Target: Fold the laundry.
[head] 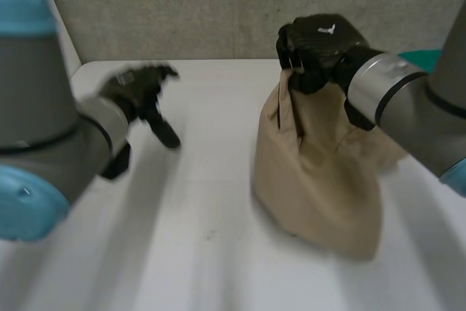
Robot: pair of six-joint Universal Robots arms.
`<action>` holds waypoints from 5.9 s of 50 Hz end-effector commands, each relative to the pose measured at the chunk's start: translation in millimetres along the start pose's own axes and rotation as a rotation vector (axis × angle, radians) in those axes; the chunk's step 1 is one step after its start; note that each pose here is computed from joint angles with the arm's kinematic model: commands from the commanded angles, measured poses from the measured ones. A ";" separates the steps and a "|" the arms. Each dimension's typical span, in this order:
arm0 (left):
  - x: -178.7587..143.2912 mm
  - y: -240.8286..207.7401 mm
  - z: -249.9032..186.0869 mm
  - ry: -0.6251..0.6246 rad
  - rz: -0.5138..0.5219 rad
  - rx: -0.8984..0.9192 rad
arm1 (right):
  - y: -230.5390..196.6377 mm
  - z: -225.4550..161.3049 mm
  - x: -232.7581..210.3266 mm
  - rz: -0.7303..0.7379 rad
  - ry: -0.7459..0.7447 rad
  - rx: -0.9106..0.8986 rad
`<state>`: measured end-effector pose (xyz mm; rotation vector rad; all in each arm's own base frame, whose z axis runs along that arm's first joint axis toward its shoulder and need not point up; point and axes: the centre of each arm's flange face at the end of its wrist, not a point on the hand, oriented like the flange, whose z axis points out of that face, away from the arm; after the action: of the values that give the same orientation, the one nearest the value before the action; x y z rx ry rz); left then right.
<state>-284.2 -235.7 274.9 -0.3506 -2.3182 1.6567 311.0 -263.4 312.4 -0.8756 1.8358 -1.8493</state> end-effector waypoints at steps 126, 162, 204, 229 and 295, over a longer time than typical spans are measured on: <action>-47.1 -119.2 -82.3 -0.112 0.196 0.431 | -85.5 -30.2 78.8 -0.229 0.091 0.206; -68.5 -96.6 88.8 -0.105 0.222 0.239 | -4.6 26.7 39.2 -0.051 0.085 0.009; -17.6 19.9 -8.0 -0.019 0.373 -0.078 | 85.4 -2.5 33.0 -0.221 -0.095 -0.395; 14.7 127.2 -51.0 0.085 0.515 -0.342 | 177.5 11.8 7.9 -0.299 -0.318 -0.322; -47.4 69.5 12.8 0.051 0.545 -0.267 | 95.4 -59.4 40.5 -0.316 -0.191 -0.645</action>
<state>-243.2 -194.7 193.3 -1.3185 -2.5499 1.3469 209.1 -219.5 223.6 -1.7732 2.2672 -1.0093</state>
